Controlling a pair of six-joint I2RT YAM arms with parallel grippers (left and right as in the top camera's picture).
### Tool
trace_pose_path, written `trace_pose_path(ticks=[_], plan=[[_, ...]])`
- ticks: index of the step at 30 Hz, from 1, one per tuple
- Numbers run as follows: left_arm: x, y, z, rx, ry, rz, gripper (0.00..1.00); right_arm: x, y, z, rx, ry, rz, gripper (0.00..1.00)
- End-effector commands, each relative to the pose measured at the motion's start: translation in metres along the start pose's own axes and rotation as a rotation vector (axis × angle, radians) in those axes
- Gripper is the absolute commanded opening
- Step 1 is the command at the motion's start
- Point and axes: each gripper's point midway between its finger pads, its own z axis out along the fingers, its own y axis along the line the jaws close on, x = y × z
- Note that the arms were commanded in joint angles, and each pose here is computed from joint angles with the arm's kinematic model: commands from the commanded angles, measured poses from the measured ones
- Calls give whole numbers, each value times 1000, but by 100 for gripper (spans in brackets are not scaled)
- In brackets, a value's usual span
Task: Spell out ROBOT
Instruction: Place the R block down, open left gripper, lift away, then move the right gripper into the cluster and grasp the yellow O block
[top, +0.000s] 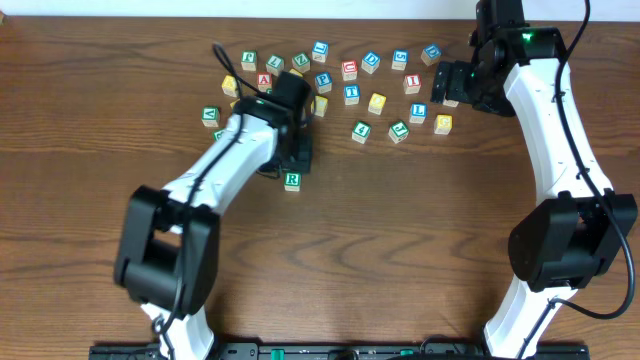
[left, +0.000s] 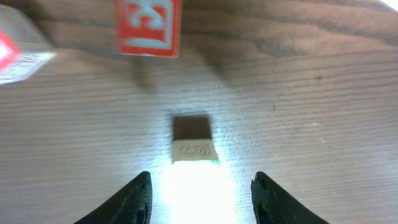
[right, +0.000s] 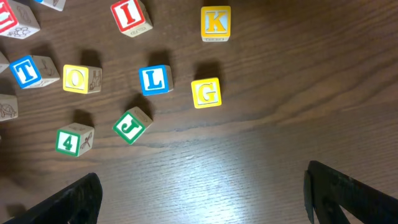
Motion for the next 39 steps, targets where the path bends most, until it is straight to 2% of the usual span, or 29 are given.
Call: trace_pose_path(ticks=[1,10,16,29,34,39], plan=[[-30,18,-63,21,-163,-9,51,0,5,-1,-5,-5,-9,99],[-38,82,-160,7,-389,-148,51,0,22,-2,-95,1,-13,99],[-40,114,-165,-22,-405,-226,52,6,48,-3,-117,-7,-68,99],[-42,116,-161,-24,-400,-229,51,7,85,-6,-163,-48,-80,99],[-42,116,-161,-24,-399,-229,52,6,112,-10,-205,-87,-117,93],[-42,116,-161,-23,-398,-229,52,7,125,-17,-272,-82,-128,94]])
